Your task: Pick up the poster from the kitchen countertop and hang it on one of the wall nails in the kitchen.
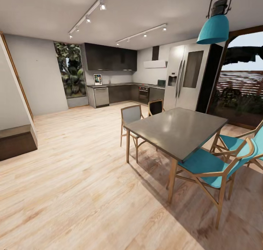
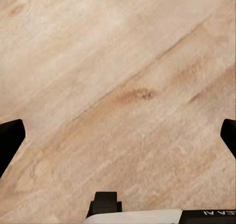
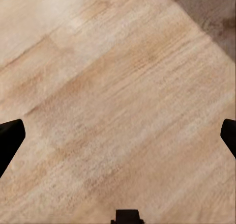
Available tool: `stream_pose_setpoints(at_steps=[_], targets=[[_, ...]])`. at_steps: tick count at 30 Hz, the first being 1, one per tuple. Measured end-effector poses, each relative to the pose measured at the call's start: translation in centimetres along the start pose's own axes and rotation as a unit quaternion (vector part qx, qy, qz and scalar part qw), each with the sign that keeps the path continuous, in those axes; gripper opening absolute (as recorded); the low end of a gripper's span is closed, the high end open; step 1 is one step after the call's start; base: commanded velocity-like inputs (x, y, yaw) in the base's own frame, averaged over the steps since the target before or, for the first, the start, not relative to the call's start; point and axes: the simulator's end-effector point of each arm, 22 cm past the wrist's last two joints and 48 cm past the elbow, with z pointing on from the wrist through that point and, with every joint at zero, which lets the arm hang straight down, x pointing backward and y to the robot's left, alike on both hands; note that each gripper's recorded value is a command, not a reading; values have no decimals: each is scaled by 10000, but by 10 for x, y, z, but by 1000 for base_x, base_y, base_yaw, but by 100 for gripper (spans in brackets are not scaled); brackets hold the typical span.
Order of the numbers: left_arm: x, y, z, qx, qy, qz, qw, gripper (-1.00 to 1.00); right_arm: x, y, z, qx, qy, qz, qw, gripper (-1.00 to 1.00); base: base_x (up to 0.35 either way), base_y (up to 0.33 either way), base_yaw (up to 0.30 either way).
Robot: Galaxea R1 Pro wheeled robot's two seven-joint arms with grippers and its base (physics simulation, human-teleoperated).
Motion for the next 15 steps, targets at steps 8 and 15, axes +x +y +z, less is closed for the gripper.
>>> stream_pose_setpoints(at_steps=[8, 15], targets=[[-1, 8, 0, -47, -12, 28, 10000, 100, 1, 1, 0, -1, 5, -14, 10000, 100, 321, 45, 290], [0, 9, 0, -53, -5, 31, 10000, 100, 1, 1, 0, -9, 13, -20, 10000, 100, 337, 6, 234]])
